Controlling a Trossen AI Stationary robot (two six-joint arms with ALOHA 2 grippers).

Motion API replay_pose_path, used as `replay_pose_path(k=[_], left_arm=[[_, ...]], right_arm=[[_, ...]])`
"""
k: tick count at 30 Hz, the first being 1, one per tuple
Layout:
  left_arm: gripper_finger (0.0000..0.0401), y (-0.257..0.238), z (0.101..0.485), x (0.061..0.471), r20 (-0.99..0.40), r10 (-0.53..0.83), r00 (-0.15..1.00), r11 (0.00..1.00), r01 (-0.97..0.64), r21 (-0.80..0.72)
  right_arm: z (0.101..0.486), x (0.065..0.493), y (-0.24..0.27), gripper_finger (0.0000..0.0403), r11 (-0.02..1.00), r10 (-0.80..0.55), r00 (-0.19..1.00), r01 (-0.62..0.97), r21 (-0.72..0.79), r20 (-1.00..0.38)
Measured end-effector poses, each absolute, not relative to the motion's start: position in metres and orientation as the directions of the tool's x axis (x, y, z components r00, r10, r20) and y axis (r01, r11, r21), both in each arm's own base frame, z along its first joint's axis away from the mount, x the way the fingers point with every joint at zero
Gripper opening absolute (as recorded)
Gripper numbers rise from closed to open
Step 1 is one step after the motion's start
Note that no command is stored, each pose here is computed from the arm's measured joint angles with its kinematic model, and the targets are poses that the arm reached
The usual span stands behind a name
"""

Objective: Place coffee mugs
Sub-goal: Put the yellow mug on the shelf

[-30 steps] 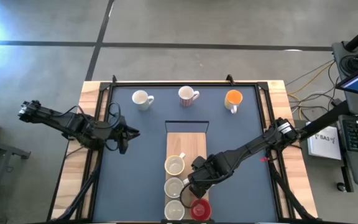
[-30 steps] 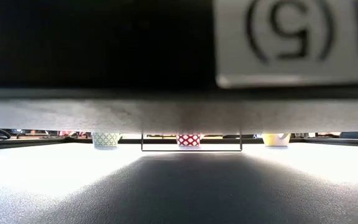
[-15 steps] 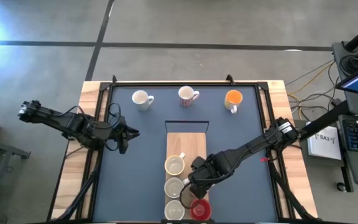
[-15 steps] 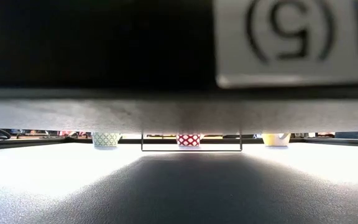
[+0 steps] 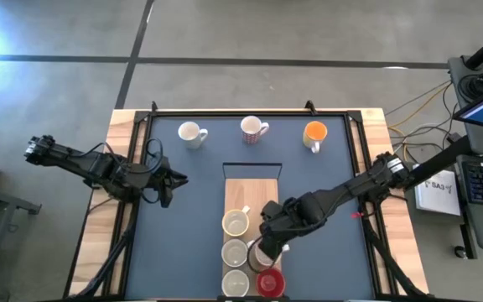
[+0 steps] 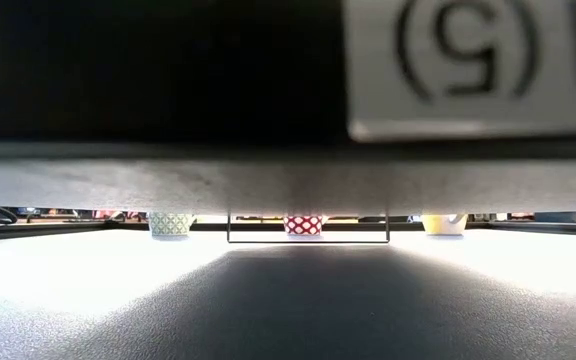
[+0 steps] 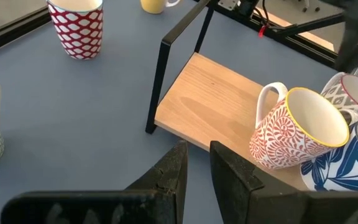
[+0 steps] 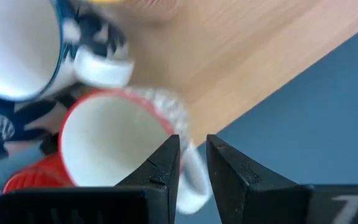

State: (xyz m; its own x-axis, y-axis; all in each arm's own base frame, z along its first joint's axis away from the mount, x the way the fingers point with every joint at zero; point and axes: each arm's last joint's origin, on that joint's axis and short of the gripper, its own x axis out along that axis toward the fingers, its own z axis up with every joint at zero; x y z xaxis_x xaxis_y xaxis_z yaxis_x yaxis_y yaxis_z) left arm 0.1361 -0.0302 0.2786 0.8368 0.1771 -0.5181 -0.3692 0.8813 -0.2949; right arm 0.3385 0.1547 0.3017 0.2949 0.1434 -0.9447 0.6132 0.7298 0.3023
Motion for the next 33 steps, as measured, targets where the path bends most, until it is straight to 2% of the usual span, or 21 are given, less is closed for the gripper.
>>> replay_pose_path(k=[5,8,14,20,23,29,33], left_arm=[[0.0052,-0.03,0.279,0.136,-0.516,0.182,0.837,0.877,-0.375,-0.3],[0.0052,-0.028,0.279,0.137,-0.506,0.228,0.832,0.856,-0.419,-0.303],[0.0052,-0.02,0.279,0.138,-0.502,0.289,0.815,0.829,-0.475,-0.295],[0.0052,-0.006,0.278,0.141,-0.507,0.371,0.778,0.782,-0.556,-0.281],[0.0052,0.001,0.278,0.141,-0.508,0.412,0.757,0.751,-0.598,-0.281],[0.0052,0.013,0.281,0.143,-0.483,0.466,0.742,0.707,-0.64,-0.301],[0.0052,0.02,0.282,0.143,-0.471,0.5,0.727,0.678,-0.667,-0.31]], right_arm=[[0.314,0.333,0.133,0.0068,0.738,0.108,0.294,0.616,0.274,-0.95],[0.321,0.328,0.118,0.0068,0.749,0.071,0.276,0.619,0.234,-0.958],[0.335,0.309,0.082,0.0068,0.756,0.006,0.176,0.643,0.12,-0.984],[0.348,0.29,0.035,0.0068,0.744,-0.145,0.087,0.666,-0.051,-0.986],[0.351,0.285,0.007,0.0068,0.763,-0.164,0.097,0.644,-0.063,-0.982],[0.346,0.262,-0.063,0.007,0.733,-0.177,0.039,0.672,-0.106,-0.983],[0.336,0.243,-0.104,0.009,0.72,-0.126,0.082,0.694,-0.034,-0.989]])
